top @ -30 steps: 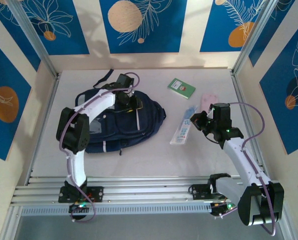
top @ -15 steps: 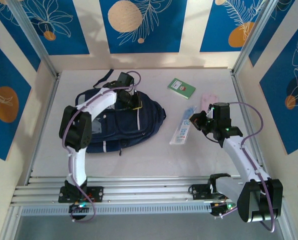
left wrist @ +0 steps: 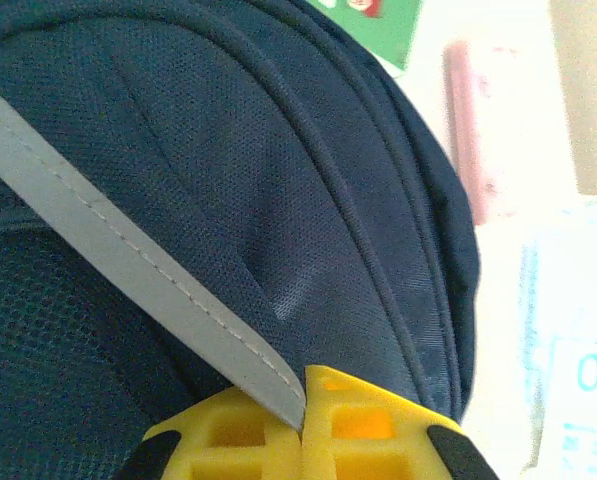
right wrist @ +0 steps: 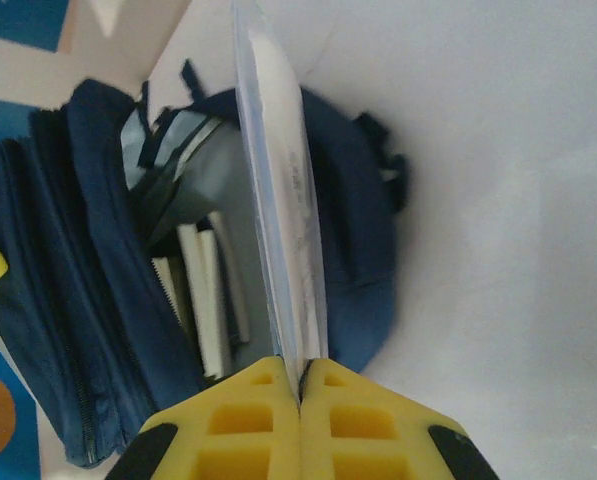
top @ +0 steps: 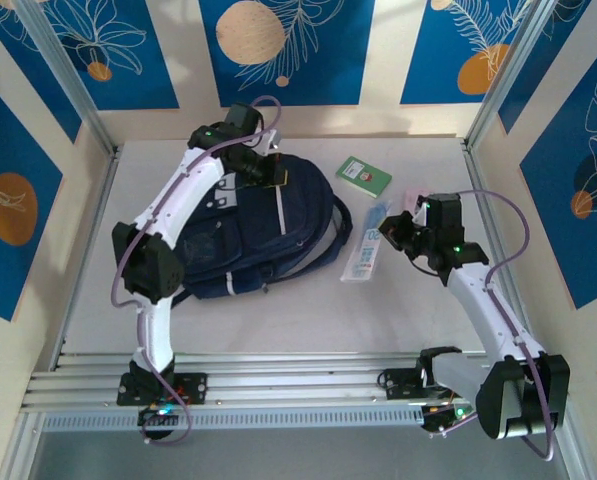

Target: Pack the student bag

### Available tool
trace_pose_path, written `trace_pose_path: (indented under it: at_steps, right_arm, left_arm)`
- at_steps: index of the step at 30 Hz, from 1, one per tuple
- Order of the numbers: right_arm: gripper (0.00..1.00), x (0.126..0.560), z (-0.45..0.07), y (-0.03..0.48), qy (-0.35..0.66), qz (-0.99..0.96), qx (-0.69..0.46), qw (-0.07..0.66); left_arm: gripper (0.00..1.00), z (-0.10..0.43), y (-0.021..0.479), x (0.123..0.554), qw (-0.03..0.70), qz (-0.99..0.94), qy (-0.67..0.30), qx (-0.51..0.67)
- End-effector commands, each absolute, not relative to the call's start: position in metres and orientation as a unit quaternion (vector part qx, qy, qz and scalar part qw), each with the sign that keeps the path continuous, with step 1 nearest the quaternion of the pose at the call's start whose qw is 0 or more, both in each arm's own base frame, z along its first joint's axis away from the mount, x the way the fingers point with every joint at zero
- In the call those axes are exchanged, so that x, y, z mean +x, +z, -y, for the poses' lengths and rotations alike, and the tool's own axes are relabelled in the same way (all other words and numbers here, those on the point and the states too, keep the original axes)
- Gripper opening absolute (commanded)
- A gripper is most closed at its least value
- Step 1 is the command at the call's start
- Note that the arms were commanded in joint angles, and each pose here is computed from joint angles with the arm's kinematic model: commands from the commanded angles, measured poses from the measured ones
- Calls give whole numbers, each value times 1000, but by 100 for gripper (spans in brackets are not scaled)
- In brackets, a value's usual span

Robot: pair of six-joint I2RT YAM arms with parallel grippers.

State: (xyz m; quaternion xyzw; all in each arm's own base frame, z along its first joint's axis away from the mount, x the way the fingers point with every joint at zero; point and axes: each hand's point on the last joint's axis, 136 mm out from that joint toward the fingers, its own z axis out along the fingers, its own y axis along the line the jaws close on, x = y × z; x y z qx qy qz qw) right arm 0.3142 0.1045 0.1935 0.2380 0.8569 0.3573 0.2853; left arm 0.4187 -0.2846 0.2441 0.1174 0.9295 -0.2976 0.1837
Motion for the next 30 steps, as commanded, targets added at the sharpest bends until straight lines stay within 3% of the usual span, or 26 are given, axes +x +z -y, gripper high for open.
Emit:
trace_pose_path:
  at_steps: [1,11,23,30]
  right_arm:
    - [0,317,-124,227,370,-857,177,312]
    - [0,327,-161,243,441,-837,124,299]
    - [0,350,-238,208,516,-825,122,196]
    - [0,378,-268,199,523,-821,127,190]
  left_arm:
    - [0,300,322,384,232,-880,-367,194]
    - [0,283,387,357,287,-824,-439,214]
    - [0,279,411,362,283,-796,-500,191]
    - [0,278,417,361,279,-786,-516,193]
